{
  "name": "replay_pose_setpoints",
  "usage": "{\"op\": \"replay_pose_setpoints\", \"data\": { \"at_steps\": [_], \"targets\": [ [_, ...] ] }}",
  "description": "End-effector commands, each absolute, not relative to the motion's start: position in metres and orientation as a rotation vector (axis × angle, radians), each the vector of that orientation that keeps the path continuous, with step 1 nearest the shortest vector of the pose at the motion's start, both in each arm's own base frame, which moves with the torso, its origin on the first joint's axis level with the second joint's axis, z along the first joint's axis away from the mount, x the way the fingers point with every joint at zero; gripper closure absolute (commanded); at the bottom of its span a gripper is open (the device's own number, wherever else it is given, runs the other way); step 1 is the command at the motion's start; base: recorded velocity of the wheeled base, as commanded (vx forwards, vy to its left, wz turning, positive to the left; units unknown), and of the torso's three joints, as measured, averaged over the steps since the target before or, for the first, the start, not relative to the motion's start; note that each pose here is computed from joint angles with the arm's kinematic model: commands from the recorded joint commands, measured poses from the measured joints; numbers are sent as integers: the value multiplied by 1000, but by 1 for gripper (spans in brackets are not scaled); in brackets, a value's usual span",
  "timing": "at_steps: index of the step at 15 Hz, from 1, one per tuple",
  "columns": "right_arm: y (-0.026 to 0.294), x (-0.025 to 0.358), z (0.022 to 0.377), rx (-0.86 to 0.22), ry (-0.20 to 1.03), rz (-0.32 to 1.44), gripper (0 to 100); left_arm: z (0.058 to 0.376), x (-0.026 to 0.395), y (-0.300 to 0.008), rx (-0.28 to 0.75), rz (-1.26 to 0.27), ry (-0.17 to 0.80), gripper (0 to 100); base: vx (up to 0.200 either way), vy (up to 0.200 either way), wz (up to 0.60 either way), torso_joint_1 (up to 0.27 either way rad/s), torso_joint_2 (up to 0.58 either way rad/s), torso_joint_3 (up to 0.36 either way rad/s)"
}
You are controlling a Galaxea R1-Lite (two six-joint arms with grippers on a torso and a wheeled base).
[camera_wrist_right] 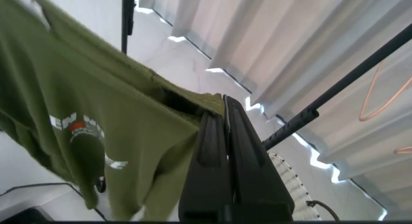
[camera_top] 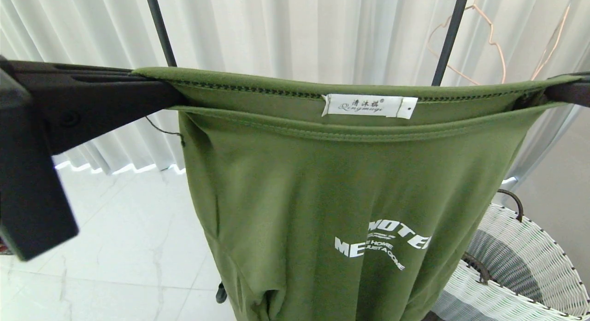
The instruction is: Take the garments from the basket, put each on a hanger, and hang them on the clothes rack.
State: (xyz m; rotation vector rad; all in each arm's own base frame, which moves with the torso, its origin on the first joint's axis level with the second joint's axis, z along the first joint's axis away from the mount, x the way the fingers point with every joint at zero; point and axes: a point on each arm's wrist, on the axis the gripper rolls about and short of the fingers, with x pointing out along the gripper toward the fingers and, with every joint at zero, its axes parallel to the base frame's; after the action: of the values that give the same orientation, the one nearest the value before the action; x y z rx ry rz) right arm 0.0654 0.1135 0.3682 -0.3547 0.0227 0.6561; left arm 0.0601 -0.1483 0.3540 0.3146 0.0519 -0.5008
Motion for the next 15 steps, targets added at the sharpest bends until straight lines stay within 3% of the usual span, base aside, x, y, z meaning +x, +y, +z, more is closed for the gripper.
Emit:
{"op": "replay_pose_setpoints", "data": {
  "at_steps": [1,9,10,15],
  "targets": [
    [112,65,369,-352,20,656,100,353,62,-148,316,-488,55,100,0,0,0,0,0,0],
    [110,63,367,-355,22,657,100,356,63,-150,320,-488,40,100,0,0,0,0,0,0],
    [110,63,367,-355,22,657,0,356,63,-151,320,-489,39,100,0,0,0,0,0,0],
    [98,58,364,-347,13,655,0,354,64,-151,324,-485,41,100,0,0,0,0,0,0]
  ]
}}
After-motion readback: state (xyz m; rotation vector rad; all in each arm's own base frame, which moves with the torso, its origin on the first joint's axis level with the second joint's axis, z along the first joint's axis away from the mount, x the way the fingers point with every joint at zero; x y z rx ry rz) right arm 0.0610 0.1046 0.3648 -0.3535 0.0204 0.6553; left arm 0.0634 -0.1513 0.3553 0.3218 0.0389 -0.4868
